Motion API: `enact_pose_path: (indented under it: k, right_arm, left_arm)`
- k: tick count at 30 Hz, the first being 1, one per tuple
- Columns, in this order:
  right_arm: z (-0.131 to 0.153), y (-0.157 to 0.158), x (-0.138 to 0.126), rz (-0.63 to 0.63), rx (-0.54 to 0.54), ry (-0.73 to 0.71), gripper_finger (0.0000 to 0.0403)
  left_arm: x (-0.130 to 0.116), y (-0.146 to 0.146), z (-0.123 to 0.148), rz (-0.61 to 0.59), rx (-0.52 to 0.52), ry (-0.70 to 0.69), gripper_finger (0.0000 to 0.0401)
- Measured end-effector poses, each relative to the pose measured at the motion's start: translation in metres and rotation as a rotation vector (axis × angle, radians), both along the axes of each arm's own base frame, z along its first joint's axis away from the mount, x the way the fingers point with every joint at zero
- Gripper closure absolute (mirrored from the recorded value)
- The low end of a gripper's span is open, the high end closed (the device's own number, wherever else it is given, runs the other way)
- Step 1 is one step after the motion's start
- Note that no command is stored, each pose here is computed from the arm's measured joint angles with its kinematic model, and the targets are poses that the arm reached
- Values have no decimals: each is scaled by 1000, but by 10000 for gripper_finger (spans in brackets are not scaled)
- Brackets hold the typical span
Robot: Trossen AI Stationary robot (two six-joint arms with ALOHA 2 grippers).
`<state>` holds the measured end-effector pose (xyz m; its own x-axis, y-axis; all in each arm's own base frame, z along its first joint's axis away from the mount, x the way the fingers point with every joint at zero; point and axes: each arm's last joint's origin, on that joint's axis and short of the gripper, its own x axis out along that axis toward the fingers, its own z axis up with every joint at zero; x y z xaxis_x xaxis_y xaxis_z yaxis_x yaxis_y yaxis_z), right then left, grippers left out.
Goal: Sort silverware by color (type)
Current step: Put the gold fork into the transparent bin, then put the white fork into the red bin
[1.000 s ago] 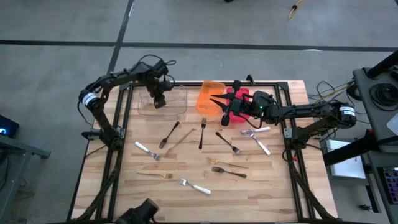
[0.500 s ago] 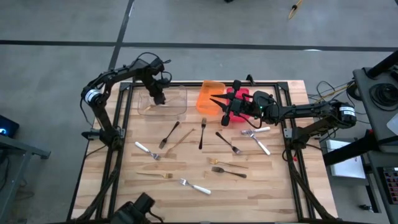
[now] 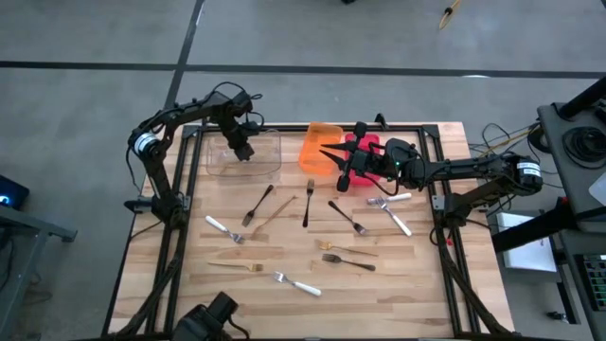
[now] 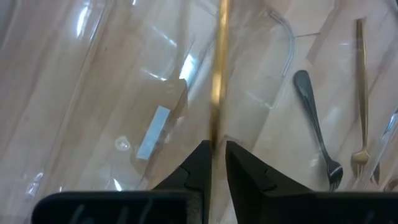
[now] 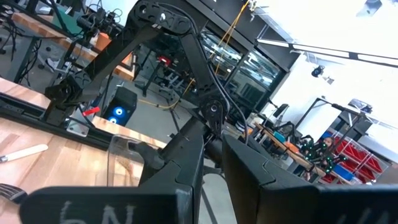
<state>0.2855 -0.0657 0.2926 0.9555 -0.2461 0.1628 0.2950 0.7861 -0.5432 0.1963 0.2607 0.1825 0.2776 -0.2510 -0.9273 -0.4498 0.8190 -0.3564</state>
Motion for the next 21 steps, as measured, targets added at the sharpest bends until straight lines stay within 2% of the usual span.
enact_pose_path:
  k: [21]
  right_arm:
    - [0,0,0,-1,-6,7,351]
  left_arm:
    - [2,-4,2,3,-8,13,368]
